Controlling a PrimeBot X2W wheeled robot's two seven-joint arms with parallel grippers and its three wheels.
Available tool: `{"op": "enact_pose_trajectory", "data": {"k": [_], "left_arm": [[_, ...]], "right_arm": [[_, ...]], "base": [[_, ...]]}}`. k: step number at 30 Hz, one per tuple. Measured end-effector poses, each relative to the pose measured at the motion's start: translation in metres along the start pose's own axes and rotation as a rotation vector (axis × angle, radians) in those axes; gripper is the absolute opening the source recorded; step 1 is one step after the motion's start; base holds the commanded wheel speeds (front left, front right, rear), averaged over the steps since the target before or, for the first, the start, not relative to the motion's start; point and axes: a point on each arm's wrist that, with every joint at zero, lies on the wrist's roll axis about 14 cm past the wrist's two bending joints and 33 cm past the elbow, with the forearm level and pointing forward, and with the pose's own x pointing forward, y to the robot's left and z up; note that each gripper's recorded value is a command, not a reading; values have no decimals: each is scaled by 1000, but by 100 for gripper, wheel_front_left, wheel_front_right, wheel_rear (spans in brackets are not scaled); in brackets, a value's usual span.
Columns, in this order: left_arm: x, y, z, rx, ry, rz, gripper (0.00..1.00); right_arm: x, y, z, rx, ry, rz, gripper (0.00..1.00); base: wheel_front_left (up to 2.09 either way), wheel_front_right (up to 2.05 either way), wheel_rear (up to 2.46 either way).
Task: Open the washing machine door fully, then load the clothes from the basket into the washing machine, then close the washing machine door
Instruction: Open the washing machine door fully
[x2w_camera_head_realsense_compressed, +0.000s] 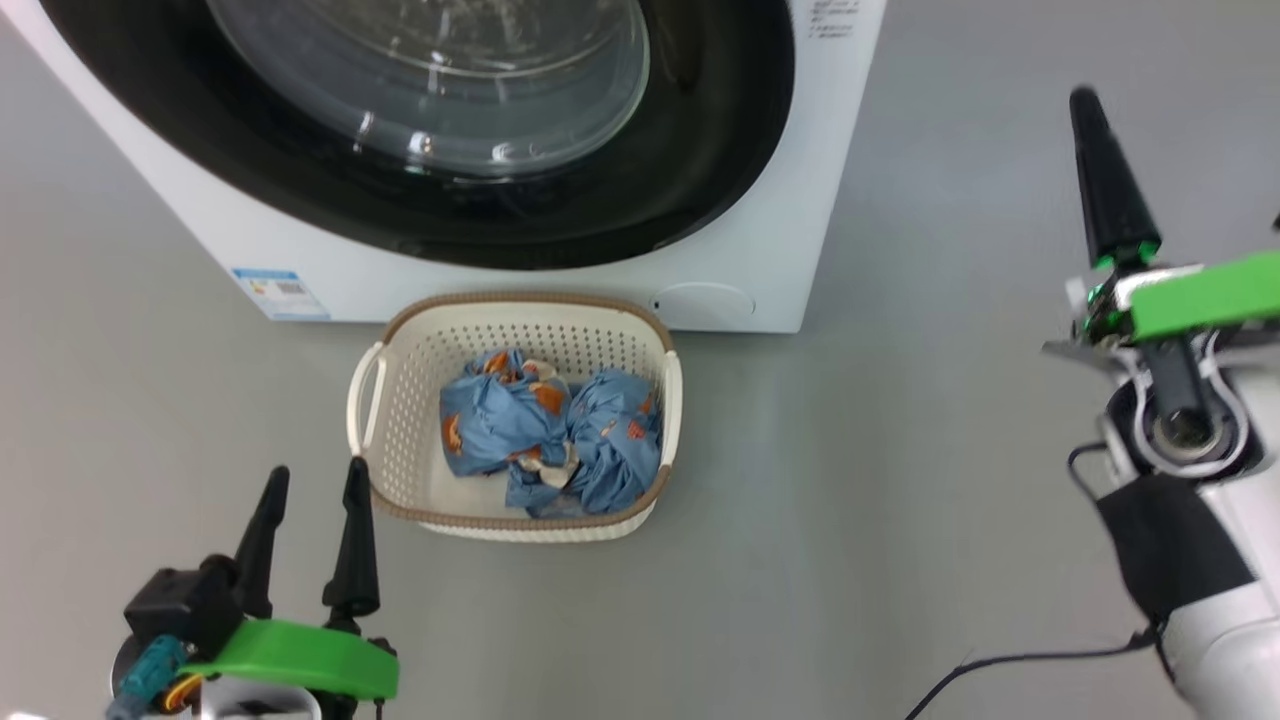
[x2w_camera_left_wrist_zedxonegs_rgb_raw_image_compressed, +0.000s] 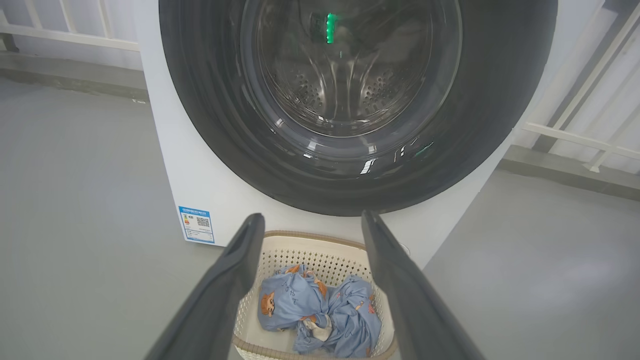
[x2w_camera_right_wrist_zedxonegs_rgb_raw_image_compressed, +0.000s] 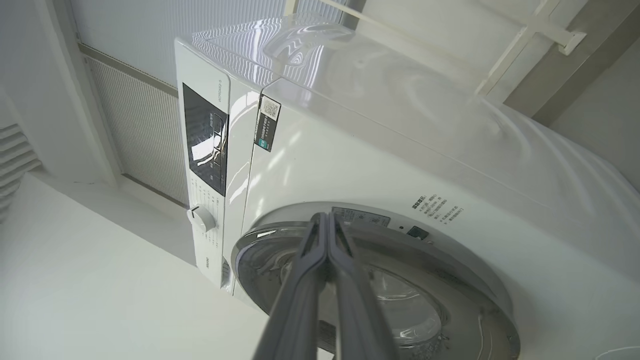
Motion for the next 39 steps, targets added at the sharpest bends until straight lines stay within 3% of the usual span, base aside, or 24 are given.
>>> {"op": "enact_pose_trajectory", "data": {"k": [6, 18, 39], "left_arm": [[13, 6, -2, 0, 1, 14, 100], [23, 17, -16, -8, 38, 43, 100], [37, 26, -29, -3, 67, 60, 100]], "right_arm": [[32, 3, -14, 58, 152, 41, 0], [72, -26, -60, 135, 432, 9, 0], [126, -49, -79, 169, 528, 2, 0]], "base": [[0, 0, 0], [0, 0, 0], [0, 0, 0]]}}
